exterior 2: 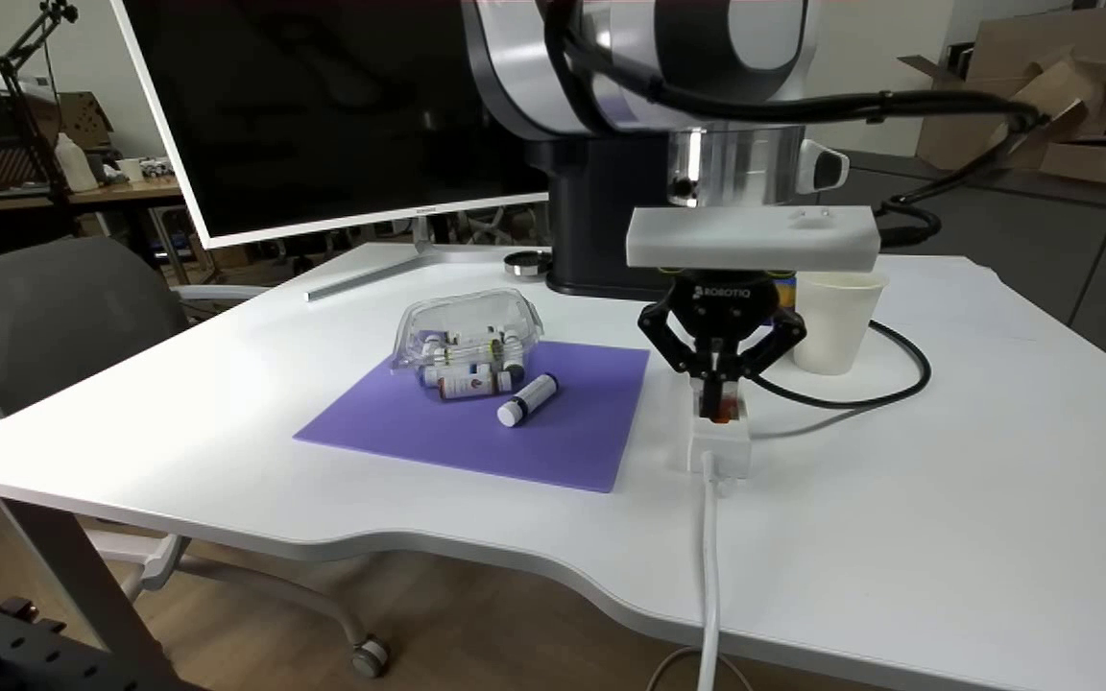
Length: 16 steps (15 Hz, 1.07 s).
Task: Switch on the left most switch
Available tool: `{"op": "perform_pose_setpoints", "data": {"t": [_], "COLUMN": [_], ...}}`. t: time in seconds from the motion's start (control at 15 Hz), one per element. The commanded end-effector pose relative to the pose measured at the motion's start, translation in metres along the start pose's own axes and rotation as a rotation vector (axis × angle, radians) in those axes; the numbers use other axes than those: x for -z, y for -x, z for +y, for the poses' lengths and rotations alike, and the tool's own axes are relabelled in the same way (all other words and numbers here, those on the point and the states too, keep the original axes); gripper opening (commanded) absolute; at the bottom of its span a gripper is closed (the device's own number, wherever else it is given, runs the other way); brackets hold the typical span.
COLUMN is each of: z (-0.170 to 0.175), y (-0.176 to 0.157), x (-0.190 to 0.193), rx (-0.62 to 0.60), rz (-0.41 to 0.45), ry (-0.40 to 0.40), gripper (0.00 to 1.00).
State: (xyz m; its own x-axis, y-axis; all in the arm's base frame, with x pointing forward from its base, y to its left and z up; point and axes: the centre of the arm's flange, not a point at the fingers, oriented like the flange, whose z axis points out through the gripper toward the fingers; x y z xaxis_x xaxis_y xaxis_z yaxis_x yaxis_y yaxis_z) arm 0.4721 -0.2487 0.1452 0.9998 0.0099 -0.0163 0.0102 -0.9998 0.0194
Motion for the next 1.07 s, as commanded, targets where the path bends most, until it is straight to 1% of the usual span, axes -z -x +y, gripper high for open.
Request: {"op": "perform_pose_setpoints", "data": {"t": [0.0,0.4,0.67,1.0], "z": [0.0059,0.0093,0.0119,0.0156], "y": [-0.0033,-0.0057,-0.0054,-0.0083], "x": [0.0073,0.0035,0.0054,0.0075], "rx": [0.011,0.086,0.153,0.237], "rz": [-0.028,-0.051,-0.065,-0.036], "ry": [0.012,-0.004,0.003,0.017], "gripper": [0.00,0.00,0.00,0.00]}}
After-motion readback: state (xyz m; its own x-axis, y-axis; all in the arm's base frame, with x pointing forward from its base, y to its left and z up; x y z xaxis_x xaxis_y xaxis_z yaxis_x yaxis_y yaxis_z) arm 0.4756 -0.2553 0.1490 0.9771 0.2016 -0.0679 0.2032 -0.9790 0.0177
